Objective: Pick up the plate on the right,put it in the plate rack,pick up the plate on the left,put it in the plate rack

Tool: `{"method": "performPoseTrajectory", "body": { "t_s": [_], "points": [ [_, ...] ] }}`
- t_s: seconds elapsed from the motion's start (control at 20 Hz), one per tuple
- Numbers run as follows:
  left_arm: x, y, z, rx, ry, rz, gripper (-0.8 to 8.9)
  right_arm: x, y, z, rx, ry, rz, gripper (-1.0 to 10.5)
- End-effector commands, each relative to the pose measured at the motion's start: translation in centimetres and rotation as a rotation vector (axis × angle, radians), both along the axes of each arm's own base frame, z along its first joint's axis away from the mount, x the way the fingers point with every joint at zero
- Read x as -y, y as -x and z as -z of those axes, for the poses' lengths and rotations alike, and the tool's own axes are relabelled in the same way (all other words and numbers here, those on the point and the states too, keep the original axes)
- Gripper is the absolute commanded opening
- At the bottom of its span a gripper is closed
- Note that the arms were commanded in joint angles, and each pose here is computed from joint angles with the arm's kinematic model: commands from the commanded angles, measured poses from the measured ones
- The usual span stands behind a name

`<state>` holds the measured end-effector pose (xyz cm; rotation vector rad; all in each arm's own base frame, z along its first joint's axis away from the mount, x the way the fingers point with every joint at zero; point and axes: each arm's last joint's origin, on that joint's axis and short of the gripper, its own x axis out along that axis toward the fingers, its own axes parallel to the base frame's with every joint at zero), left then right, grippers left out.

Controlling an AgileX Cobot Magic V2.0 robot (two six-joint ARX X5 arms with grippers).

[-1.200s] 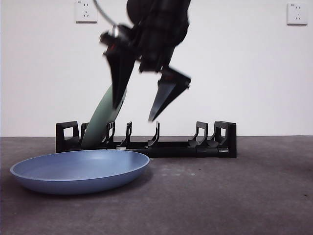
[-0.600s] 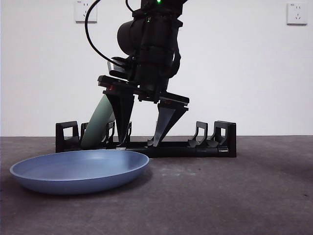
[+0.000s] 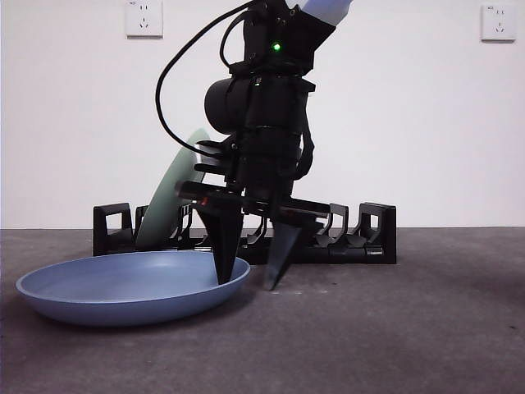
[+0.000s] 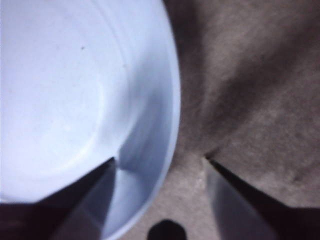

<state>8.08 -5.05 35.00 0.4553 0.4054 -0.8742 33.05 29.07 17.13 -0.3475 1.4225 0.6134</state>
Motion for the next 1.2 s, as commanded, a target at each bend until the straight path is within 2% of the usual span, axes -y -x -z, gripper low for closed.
{"method": "performPoseTrajectory", "body": {
  "t_s": [0.05, 0.1, 0.25, 0.4, 0.65, 0.75, 0.95, 1.2],
  "points": [
    [0.1, 0.0, -0.1, 0.019, -0.001, 0.016, 2.61, -0.2, 0.1, 0.9, -0.012, 0.004, 0.009, 0.3],
    [0.2, -0.1, -0.1, 0.016, -0.003, 0.017, 2.61, -0.2, 0.1, 0.9, -0.012, -0.003, 0.008, -0.2],
    [0.4, -0.4, 0.0, 0.009, -0.018, 0.032, 2.61, -0.2, 0.1, 0.9, -0.021, -0.012, 0.023, -0.2],
    [1.1, -0.5, 0.3, 0.009, -0.053, 0.110, 2.61, 0.5, -0.1, -0.4, -0.020, -0.021, 0.039, -0.2],
    [4.1, -0.9, 1.2, 0.029, -0.168, 0.360, 2.87, 4.2, 0.7, -7.4, 0.029, -0.065, 0.086, -0.2],
    [5.8, -1.3, 1.8, 0.041, -0.252, 0.405, 2.87, 6.1, 1.7, -10.7, 0.050, -0.102, 0.095, -0.2],
    [10.2, -2.4, 3.2, 0.168, -0.437, 0.421, 2.94, 9.4, 3.8, -15.7, 0.077, -0.192, 0.128, -0.2],
    [13.8, -2.7, 4.2, 0.331, -0.561, 0.428, 2.93, 12.3, 5.3, -18.2, 0.043, -0.232, 0.168, -0.2]
  ]
}}
